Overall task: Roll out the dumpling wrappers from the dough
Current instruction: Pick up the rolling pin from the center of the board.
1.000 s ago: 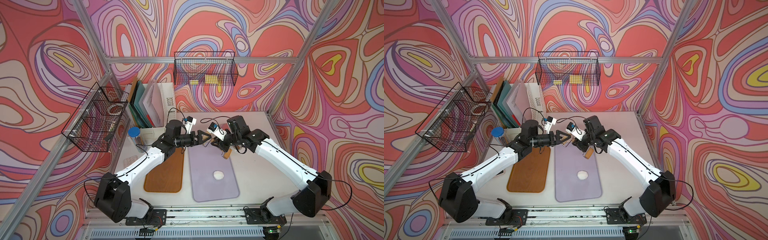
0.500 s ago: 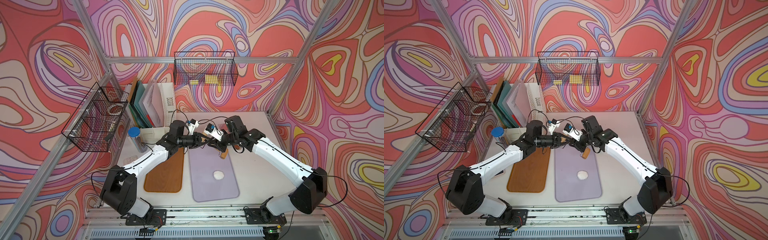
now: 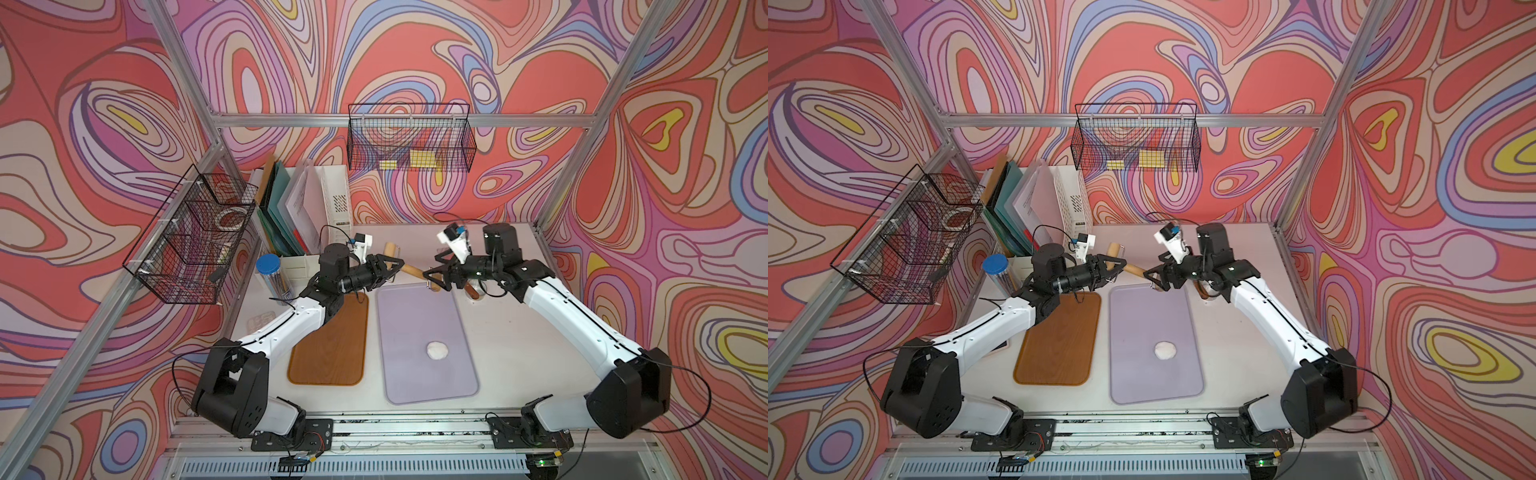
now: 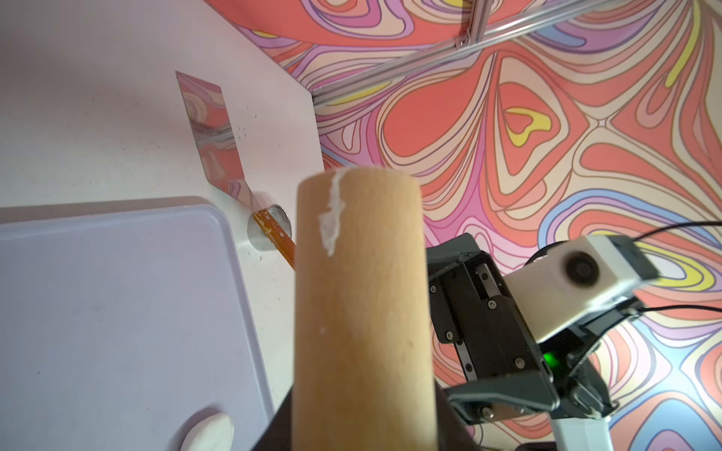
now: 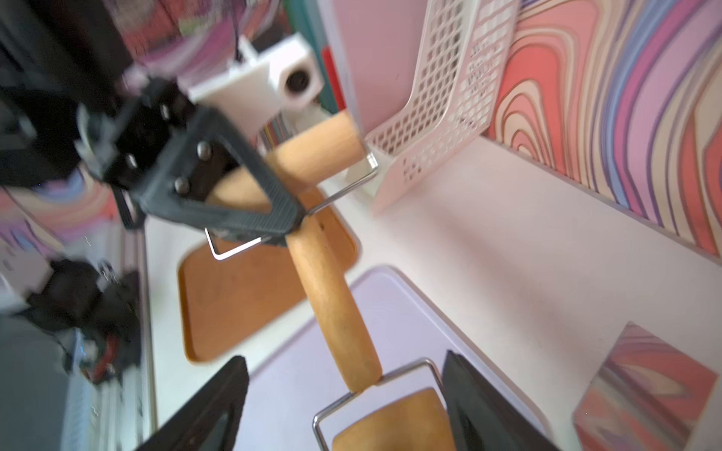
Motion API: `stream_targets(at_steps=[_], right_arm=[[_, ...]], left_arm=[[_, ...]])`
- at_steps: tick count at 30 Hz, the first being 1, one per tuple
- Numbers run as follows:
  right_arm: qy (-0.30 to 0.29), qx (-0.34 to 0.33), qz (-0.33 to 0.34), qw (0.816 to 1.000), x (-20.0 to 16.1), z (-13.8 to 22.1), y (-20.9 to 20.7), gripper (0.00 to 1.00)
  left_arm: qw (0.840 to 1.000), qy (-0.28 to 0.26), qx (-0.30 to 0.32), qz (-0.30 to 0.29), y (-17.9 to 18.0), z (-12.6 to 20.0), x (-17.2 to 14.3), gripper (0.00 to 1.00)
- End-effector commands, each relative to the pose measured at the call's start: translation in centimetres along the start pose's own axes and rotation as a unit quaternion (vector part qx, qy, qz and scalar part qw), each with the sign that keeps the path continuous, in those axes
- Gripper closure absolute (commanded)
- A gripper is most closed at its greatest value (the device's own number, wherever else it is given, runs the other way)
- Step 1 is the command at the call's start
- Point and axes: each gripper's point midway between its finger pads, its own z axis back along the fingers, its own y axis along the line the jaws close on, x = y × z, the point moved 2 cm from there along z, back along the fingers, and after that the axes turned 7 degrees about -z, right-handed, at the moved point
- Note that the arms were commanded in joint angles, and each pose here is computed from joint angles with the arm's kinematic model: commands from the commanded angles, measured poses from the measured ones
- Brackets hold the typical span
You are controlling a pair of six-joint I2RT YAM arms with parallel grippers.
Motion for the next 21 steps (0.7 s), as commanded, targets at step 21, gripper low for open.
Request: stream_targets(at_steps=[21], right_arm=[[-0.119, 0.261, -0.37, 0.884, 2.7, -0.2, 0.8, 0.17]], left_arm=[[0.989, -0.069, -0.134, -0.003, -6.8, -0.9, 1.4, 1.0]])
